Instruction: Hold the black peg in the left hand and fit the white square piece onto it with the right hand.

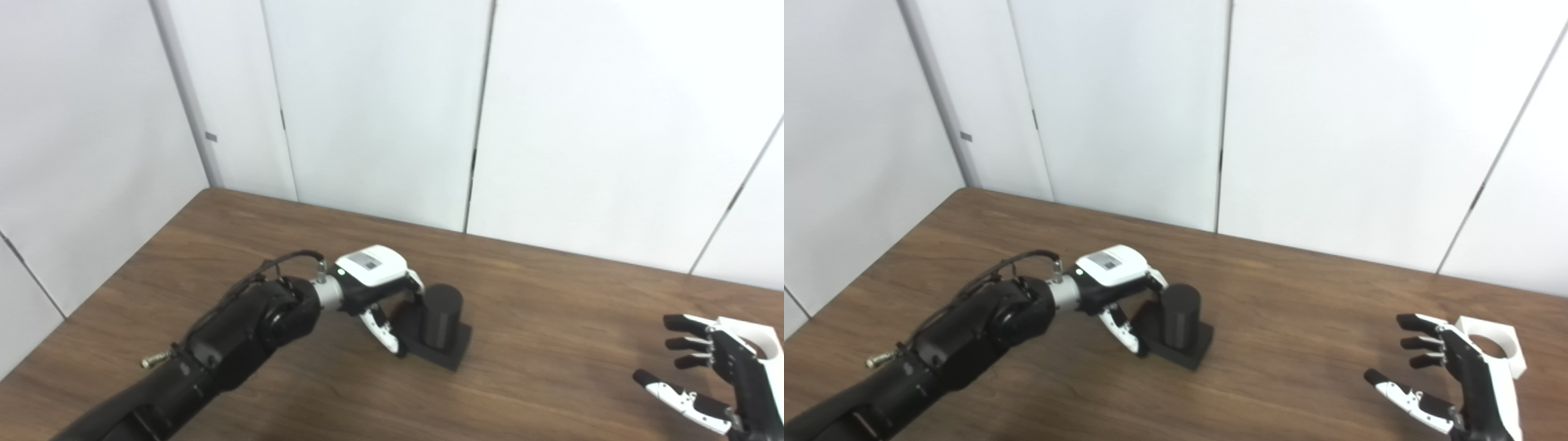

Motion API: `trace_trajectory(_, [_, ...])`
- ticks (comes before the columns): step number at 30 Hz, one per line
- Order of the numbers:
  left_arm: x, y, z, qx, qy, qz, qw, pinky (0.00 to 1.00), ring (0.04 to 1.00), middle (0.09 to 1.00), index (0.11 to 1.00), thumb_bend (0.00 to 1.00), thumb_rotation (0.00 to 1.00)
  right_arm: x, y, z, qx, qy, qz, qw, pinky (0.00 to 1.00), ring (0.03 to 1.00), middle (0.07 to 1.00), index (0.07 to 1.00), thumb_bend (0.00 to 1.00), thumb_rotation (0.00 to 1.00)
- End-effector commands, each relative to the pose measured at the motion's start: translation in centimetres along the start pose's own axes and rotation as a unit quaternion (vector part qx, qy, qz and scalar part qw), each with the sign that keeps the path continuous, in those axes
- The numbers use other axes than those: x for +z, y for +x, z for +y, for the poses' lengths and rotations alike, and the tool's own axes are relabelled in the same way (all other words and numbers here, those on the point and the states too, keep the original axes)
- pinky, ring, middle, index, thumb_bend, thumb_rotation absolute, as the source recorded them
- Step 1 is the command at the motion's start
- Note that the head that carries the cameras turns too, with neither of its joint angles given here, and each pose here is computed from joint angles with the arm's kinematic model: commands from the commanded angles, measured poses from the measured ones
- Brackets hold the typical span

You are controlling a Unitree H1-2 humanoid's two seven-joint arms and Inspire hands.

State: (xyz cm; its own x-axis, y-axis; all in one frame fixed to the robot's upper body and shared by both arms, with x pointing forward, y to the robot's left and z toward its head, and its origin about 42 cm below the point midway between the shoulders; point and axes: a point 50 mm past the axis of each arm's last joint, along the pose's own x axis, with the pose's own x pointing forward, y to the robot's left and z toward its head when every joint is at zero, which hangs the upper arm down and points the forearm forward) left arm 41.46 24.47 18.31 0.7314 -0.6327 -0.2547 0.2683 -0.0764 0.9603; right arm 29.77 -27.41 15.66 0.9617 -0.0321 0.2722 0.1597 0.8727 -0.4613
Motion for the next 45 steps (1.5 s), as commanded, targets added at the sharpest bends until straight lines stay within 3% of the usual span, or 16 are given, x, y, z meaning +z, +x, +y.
trace_trajectory(1, [3.1, 1.1, -3.6, -0.072, 0.021, -0.047, 0.996, 0.74, 0.786, 0.778, 0.488, 0.52, 0.07, 1.5, 1.2, -0.6, -0.017, -0.004, -0.050, 0.999, 0.53, 0.635, 0.704, 0.664, 0.58, 0.00])
trace_trajectory(9, [6.4, 3.0, -5.9, -0.113, 0.064, -0.081, 0.988, 0.74, 0.813, 0.815, 0.492, 0.52, 0.08, 1.4, 1.3, -0.3, -0.023, -0.007, -0.059, 0.998, 0.50, 0.620, 0.697, 0.664, 0.58, 0.00])
trace_trajectory(16, [5.9, 3.2, -6.7, -0.127, 0.108, -0.082, 0.983, 0.77, 0.829, 0.818, 0.491, 0.52, 0.08, 2.0, 2.3, -0.3, -0.024, -0.017, -0.073, 0.997, 0.50, 0.618, 0.701, 0.670, 0.57, 0.00])
trace_trajectory(21, [4.8, 2.4, -7.0, -0.130, 0.111, -0.080, 0.982, 0.76, 0.821, 0.803, 0.492, 0.52, 0.08, 3.2, 4.0, -2.3, -0.018, -0.063, -0.091, 0.994, 0.51, 0.639, 0.715, 0.688, 0.62, 0.02])
trace_trajectory(25, [4.0, 1.7, -7.3, -0.129, 0.115, -0.079, 0.982, 0.76, 0.817, 0.806, 0.492, 0.52, 0.08, 4.3, 5.5, -5.2, 0.005, -0.120, -0.092, 0.988, 0.53, 0.664, 0.736, 0.711, 0.65, 0.07])
trace_trajectory(27, [3.6, 1.4, -7.4, -0.129, 0.112, -0.080, 0.982, 0.75, 0.814, 0.808, 0.491, 0.52, 0.08, 4.9, 6.3, -6.7, 0.023, -0.167, -0.093, 0.981, 0.54, 0.672, 0.750, 0.736, 0.68, 0.08])
trace_trajectory(31, [2.9, 0.9, -7.7, -0.130, 0.107, -0.074, 0.983, 0.75, 0.815, 0.811, 0.491, 0.52, 0.08, 6.1, 7.8, -9.8, 0.095, -0.277, -0.074, 0.953, 0.60, 0.749, 0.818, 0.788, 0.73, 0.07])
trace_trajectory(34, [2.5, 0.5, -7.9, -0.132, 0.111, -0.072, 0.982, 0.76, 0.821, 0.818, 0.492, 0.52, 0.08, 7.3, 8.9, -11.6, 0.135, -0.342, -0.042, 0.929, 0.62, 0.802, 0.875, 0.829, 0.84, 0.14])
trace_trajectory(37, [1.9, 0.2, -8.3, -0.125, 0.115, -0.078, 0.982, 0.75, 0.807, 0.806, 0.491, 0.52, 0.08, 8.0, 10.1, -12.7, 0.142, -0.400, -0.017, 0.905, 0.65, 0.817, 0.887, 0.841, 0.92, 0.23])
trace_trajectory(40, [1.5, 0.0, -8.4, -0.125, 0.119, -0.080, 0.982, 0.74, 0.798, 0.802, 0.491, 0.52, 0.07, 8.1, 11.1, -13.0, 0.150, -0.438, 0.011, 0.886, 0.74, 0.910, 0.935, 0.863, 0.94, 0.29])
trace_trajectory(45, [1.2, -0.2, -8.4, -0.126, 0.118, -0.078, 0.982, 0.74, 0.796, 0.801, 0.491, 0.52, 0.07, 7.1, 12.4, -13.3, 0.154, -0.475, 0.039, 0.866, 0.77, 0.960, 0.959, 0.860, 1.00, 0.30])
